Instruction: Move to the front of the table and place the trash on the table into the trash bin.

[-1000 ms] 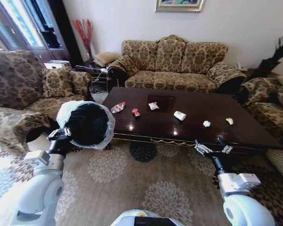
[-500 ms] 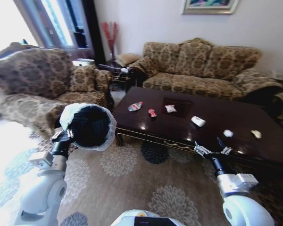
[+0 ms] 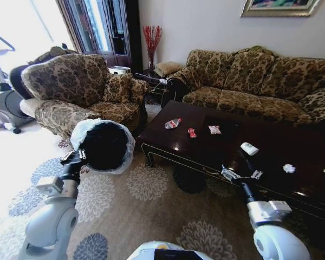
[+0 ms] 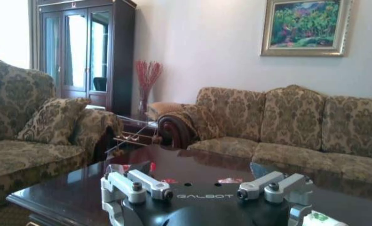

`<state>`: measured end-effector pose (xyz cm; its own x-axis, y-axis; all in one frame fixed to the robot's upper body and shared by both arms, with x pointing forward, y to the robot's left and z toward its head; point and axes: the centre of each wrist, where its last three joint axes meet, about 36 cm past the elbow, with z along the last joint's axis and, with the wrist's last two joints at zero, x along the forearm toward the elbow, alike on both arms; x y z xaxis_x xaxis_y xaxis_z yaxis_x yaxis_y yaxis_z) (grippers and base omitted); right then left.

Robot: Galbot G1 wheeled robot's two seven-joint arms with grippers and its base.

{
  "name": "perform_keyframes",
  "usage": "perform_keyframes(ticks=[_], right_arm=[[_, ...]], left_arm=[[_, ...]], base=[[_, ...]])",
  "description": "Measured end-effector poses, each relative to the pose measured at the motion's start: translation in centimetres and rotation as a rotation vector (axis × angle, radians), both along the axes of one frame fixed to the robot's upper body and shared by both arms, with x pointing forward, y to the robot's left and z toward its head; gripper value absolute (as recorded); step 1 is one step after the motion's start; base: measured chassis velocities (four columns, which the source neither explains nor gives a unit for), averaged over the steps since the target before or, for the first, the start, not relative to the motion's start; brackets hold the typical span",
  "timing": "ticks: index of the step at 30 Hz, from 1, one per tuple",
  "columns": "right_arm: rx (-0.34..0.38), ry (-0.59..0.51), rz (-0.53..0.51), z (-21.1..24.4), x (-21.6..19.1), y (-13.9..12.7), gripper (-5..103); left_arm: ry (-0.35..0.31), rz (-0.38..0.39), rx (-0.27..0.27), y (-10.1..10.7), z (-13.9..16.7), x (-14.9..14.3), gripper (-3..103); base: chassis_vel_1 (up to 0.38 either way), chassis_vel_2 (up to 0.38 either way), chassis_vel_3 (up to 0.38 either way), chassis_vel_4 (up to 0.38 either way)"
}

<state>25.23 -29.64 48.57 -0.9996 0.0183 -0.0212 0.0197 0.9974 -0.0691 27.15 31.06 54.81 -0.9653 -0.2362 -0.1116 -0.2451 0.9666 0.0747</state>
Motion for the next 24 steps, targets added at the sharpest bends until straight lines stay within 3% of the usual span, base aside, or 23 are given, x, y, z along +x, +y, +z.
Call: perform_keyframes(ticks=[11, 24], right_arm=[[0.003, 0.007, -0.001, -0.38, 0.13, 0.05, 100], [-0.004, 0.012, -0.005, -0.66, 0.26, 0.13, 100]], left_arm=[[0.004, -0.009, -0.001, -0.04, -0.20, 0.07, 3], [0.005, -0.011, -0.002, -0.02, -0.29, 0.10, 3]], base=[[-0.203, 0.193, 0.197, -0.198], [-0.331, 0.326, 0.336, -0.327]])
